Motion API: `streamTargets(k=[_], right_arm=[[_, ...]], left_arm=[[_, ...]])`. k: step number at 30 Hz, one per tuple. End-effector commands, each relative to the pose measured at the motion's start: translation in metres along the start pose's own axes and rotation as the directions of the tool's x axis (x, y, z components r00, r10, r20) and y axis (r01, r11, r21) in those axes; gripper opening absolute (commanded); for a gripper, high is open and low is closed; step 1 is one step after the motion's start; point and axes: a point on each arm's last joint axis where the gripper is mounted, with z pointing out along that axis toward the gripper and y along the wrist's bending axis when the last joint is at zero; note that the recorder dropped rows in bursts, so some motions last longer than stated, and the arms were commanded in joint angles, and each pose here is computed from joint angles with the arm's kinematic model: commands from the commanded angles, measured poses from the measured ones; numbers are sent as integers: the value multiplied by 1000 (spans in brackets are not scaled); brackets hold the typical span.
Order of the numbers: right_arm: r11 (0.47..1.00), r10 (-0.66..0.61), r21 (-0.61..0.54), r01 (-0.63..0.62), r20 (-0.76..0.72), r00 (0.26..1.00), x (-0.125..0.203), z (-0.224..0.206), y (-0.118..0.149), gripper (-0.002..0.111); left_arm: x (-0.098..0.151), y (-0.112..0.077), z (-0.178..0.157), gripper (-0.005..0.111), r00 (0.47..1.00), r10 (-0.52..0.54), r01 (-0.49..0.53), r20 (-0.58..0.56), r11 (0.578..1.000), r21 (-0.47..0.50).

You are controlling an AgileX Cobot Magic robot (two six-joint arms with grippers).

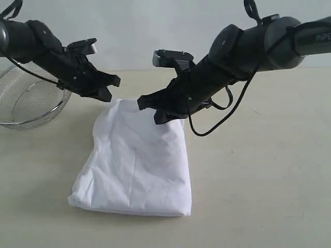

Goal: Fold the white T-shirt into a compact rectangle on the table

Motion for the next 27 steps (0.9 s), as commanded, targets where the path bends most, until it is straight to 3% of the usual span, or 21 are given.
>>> streamTargets(k=[1,5,7,9,14,17,20,27], right_arm=[[1000,29,-11,-28,25,999,-11,-35,-10,0],[998,51,-20,-51,-2,999,-2,-56,-18,0],[996,42,-74,-46,-45,998,9,-53,-14,0],[992,88,-85,-91,-32,996,16,-47,-17,0],[991,126,-43,-130,-76,989,32,-22,-32,0],[994,101,-29,-105,-103,989,39,-6,-38,0],[995,102,15,-102,-20,995,30,-12,-40,0],[994,84,61,-91,109,991,8,-20,-41,0]], left_arm=[[-13,-18,-44,4,999,30,-31,19,999,37],[-19,-42,-88,4,997,64,-67,37,994,91],[-18,-57,-98,4,999,43,-46,21,986,162],[-12,-74,-93,4,998,59,-51,-29,973,226],[7,-102,-67,4,993,99,-84,-58,971,225],[27,-102,-48,4,991,76,-52,-106,976,211],[47,-95,-34,4,981,57,-19,-184,979,201],[76,-86,-15,4,968,13,31,-249,985,171]])
